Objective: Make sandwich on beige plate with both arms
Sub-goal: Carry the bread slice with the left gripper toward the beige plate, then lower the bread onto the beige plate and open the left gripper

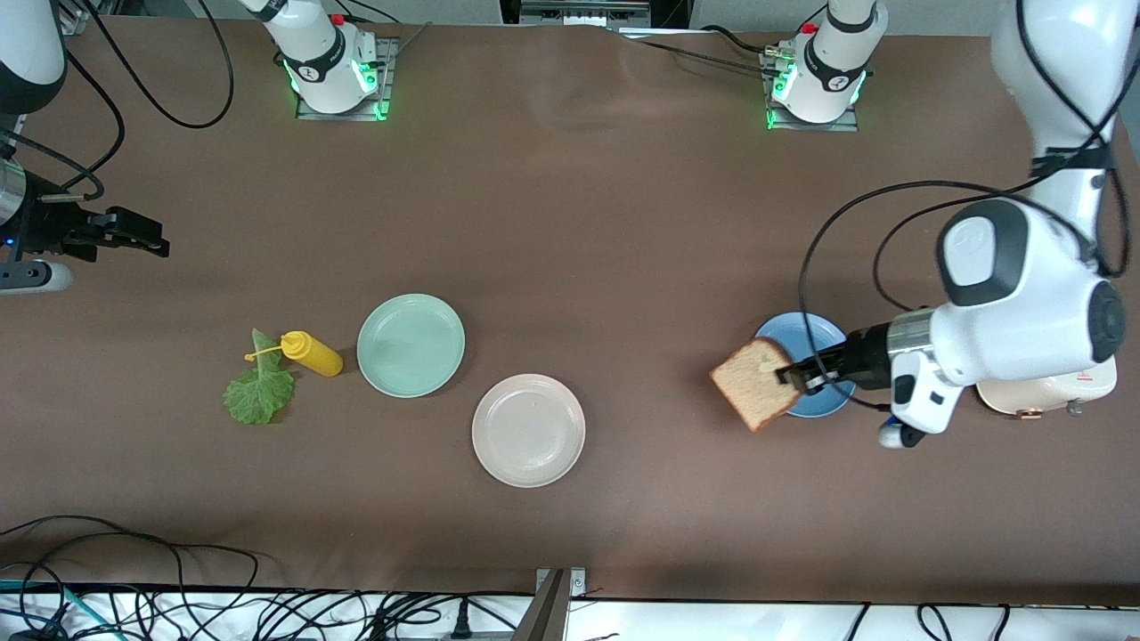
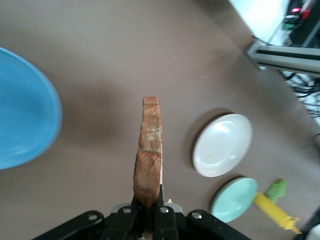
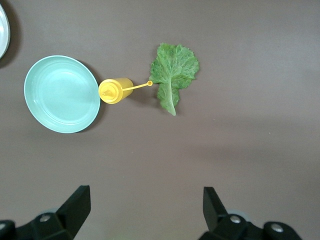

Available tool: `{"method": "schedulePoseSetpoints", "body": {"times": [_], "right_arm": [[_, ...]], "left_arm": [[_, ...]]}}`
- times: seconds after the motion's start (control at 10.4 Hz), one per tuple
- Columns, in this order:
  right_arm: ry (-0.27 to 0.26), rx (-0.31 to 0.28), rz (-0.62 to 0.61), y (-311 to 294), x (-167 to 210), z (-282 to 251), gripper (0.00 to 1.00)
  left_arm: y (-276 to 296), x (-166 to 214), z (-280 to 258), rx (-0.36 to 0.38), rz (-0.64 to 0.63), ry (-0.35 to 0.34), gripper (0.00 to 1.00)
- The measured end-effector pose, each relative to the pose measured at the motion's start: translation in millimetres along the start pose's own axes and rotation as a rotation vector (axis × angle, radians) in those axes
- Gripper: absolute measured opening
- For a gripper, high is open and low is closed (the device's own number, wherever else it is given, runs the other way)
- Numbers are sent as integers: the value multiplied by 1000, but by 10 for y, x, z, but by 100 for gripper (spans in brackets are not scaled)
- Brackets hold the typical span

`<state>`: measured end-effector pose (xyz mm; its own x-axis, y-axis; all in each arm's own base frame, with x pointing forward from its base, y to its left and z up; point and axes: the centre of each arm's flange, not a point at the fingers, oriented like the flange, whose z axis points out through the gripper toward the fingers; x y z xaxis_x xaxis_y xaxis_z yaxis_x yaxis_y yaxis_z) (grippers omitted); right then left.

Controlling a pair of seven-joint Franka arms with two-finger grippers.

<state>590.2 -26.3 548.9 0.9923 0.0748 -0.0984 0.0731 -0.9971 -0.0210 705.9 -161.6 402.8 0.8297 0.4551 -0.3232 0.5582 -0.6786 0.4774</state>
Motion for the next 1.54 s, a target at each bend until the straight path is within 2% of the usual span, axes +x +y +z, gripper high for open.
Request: {"method": "schedulePoseSetpoints", "body": {"times": [0.19,0.39,0.58,0.77,0.96,1.54], "right_arm": [[0,0,0,0,0,0,100],[0,0,1,4,0,1,100],[0,0,0,2,0,1,100],[0,0,0,1,0,1,100],[-1,0,0,2,1,2,100],[-1,0,1,4,0,2,100]], "left_arm": [[274,-128,450,-110,-28,15,9],[545,-340,1010,-209,-43,59,9],[754,-615,1549,-255,-25,111,9],[903,-836,1921,-280,-7,129,9],[965,-922,2128,-281,6,118,9],[860,-910,2649,-250,1,87,9]]}}
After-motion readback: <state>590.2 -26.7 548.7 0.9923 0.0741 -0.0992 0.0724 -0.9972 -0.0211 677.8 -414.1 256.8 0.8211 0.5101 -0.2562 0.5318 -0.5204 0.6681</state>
